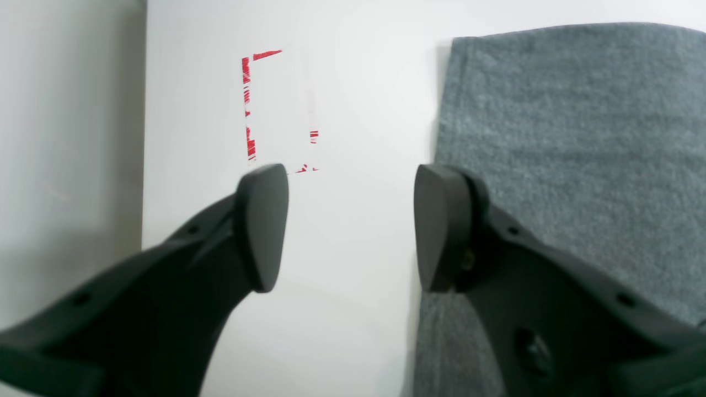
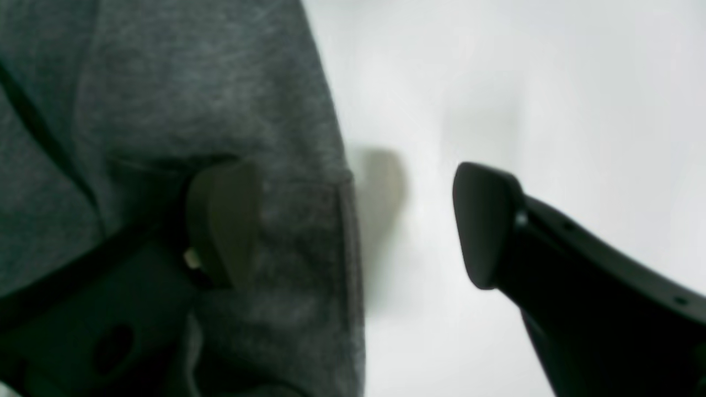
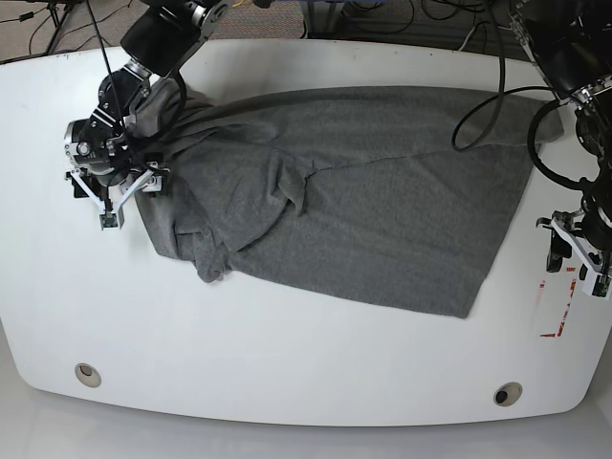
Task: Layout the t-shirt on the table in an organized manner, then fold the t-shirt properly
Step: 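Move the right gripper along the shirt edge and regrasp it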
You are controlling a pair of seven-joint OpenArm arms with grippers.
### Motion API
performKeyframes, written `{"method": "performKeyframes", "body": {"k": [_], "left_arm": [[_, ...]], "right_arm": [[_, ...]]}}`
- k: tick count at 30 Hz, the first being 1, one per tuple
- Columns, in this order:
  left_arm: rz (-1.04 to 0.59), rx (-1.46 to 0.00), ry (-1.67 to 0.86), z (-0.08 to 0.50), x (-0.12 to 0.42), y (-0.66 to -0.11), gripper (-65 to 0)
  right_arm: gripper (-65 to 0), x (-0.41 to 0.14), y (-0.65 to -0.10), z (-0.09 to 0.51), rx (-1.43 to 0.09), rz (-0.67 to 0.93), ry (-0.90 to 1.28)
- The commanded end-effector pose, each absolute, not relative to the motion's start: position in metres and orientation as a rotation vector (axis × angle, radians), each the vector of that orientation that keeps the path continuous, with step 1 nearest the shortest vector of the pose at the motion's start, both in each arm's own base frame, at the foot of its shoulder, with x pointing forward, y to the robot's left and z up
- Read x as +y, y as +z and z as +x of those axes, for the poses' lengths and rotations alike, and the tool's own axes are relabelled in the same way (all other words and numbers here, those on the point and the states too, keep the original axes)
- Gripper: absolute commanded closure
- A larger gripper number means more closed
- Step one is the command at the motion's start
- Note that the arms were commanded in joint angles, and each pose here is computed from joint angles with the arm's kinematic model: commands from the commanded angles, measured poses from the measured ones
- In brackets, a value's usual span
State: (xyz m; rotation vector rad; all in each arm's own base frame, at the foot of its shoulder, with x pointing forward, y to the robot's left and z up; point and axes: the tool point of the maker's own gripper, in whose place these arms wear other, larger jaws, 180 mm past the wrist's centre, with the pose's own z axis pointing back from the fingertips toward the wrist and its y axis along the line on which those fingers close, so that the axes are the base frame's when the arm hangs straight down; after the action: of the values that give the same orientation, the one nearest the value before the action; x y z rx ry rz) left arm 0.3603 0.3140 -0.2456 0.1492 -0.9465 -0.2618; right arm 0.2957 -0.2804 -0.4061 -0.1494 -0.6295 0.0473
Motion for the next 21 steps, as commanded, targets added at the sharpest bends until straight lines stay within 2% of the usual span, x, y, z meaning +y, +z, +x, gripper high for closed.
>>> {"method": "performKeyframes", "body": {"k": [1,15,21], "left_arm": [[0.164,-0.999,-0.269,0.367,0.316,-0.228,-33.2],[0.162,-0.995,-0.267,0.367,0.316,-0.230,-33.2],[0.162,-1.000,-0.266,0.367,0.316,-0.228,-33.2]], "right_arm": [[-51.0,-0.284,-0.401,0.305,-0.683,-0.137,0.027],[-51.0,-0.267,-0.413,0.302,-0.670,-0.089,0.014],[-50.9,-0.255,-0.430,0.300,-0.650,-0.013,-0.007]]}}
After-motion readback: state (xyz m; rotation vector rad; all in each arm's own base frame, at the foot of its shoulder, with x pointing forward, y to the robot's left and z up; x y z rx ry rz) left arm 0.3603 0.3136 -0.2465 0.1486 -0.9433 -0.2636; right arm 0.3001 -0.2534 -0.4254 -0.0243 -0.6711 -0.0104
